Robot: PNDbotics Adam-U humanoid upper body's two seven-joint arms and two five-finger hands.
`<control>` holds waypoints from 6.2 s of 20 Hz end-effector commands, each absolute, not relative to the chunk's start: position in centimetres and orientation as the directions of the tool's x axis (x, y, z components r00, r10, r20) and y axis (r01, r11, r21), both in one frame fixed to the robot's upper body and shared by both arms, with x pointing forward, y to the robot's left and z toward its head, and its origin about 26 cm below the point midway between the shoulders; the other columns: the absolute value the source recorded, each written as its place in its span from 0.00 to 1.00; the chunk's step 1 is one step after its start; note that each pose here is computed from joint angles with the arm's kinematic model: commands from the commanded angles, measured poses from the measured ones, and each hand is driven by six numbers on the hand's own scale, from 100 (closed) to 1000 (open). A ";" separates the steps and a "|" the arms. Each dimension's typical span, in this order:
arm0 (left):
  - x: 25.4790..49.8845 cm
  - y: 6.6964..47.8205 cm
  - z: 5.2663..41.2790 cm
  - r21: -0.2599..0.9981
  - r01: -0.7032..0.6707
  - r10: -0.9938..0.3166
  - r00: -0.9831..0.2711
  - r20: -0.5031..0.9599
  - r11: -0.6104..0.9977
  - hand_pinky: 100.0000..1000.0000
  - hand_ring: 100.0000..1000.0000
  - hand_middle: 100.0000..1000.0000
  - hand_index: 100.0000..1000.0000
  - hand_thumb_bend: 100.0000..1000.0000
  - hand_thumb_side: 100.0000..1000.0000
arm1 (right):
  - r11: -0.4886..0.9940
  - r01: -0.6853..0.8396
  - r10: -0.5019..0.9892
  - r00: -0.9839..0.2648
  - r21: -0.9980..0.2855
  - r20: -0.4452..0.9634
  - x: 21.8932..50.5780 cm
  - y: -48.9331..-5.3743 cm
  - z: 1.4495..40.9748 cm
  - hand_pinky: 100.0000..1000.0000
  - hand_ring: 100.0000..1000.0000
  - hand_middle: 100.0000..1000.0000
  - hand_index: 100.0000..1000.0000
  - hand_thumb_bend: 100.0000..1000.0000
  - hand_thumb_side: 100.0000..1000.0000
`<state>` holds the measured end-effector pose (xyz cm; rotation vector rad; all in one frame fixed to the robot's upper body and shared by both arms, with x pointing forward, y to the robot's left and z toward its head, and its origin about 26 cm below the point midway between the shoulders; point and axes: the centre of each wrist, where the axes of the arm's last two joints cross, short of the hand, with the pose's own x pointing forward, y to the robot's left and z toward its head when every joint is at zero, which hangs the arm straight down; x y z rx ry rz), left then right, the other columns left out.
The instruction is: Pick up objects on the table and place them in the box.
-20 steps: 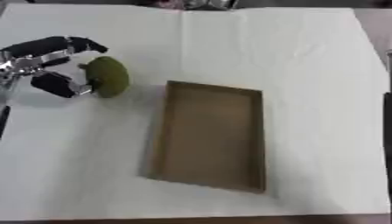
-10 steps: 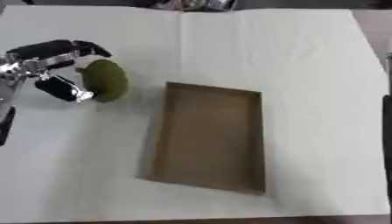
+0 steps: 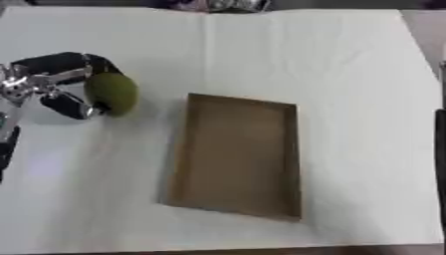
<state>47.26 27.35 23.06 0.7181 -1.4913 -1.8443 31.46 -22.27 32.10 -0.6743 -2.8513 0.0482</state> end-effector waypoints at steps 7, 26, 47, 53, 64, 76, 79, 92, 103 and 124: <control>46.2 27.1 25.7 0.990 0.025 -0.731 -0.678 -0.084 -0.137 0.63 0.75 0.63 0.71 0.00 0.08 | 0.893 0.447 0.448 -0.876 -0.050 0.179 30.9 -22.4 32.6 0.76 0.46 0.64 0.71 0.00 0.52; 42.1 18.6 29.4 0.928 -0.374 -0.529 -0.786 -0.321 -0.008 0.51 0.63 0.54 0.62 0.00 0.05 | 0.845 0.520 0.533 -0.838 -0.124 0.118 30.2 -22.9 35.7 0.76 0.47 0.63 0.72 0.00 0.50; 43.4 13.0 23.3 0.841 -0.534 -0.621 -0.689 -0.374 0.086 0.52 0.62 0.54 0.63 0.00 0.00 | 0.834 0.500 0.535 -0.836 -0.232 0.121 31.3 -21.5 38.4 0.75 0.46 0.63 0.71 0.00 0.48; 43.7 12.0 21.6 0.861 -0.501 -0.623 -0.701 -0.345 0.087 0.50 0.62 0.55 0.65 0.00 0.00 | 0.812 0.513 0.563 -0.814 -0.279 0.143 32.6 -21.3 38.5 0.75 0.45 0.63 0.71 0.00 0.48; 42.8 9.9 18.1 0.914 -0.405 -0.518 -0.780 -0.351 -0.010 0.50 0.62 0.55 0.69 0.00 0.03 | 0.792 0.532 0.590 -0.793 -0.299 0.150 33.4 -21.5 38.4 0.75 0.45 0.63 0.71 0.00 0.47; 42.1 9.3 17.4 0.949 -0.301 -0.446 -0.839 -0.312 -0.097 0.71 0.79 0.75 0.89 0.00 0.10 | 0.796 0.533 0.587 -0.796 -0.287 0.150 33.3 -21.4 38.4 0.75 0.45 0.63 0.71 0.00 0.48; 42.0 9.6 18.3 0.937 -0.324 -0.448 -0.823 -0.348 -0.131 0.66 0.76 0.73 0.90 0.08 0.00 | 0.795 0.535 0.589 -0.794 -0.286 0.153 33.4 -21.5 38.4 0.75 0.45 0.63 0.71 0.00 0.48; 41.2 11.9 21.9 0.610 -0.792 -0.597 -0.506 -0.623 0.034 0.44 0.54 0.51 0.71 0.17 0.00 | 0.775 0.559 0.617 -0.771 -0.294 0.161 33.6 -22.3 38.0 0.75 0.45 0.63 0.71 0.00 0.48; 41.2 11.4 20.6 0.743 -0.643 -0.476 -0.721 -0.504 0.186 0.40 0.54 0.48 0.68 0.00 0.00 | 0.766 0.569 0.630 -0.758 -0.300 0.169 33.8 -22.6 37.7 0.75 0.45 0.63 0.71 0.00 0.48; 40.6 11.1 19.2 0.998 -0.058 -0.300 -0.952 -0.057 -0.006 0.75 0.85 0.81 0.95 0.00 0.36 | 0.769 0.571 0.630 -0.755 -0.289 0.184 33.9 -22.8 37.5 0.76 0.44 0.63 0.71 0.00 0.48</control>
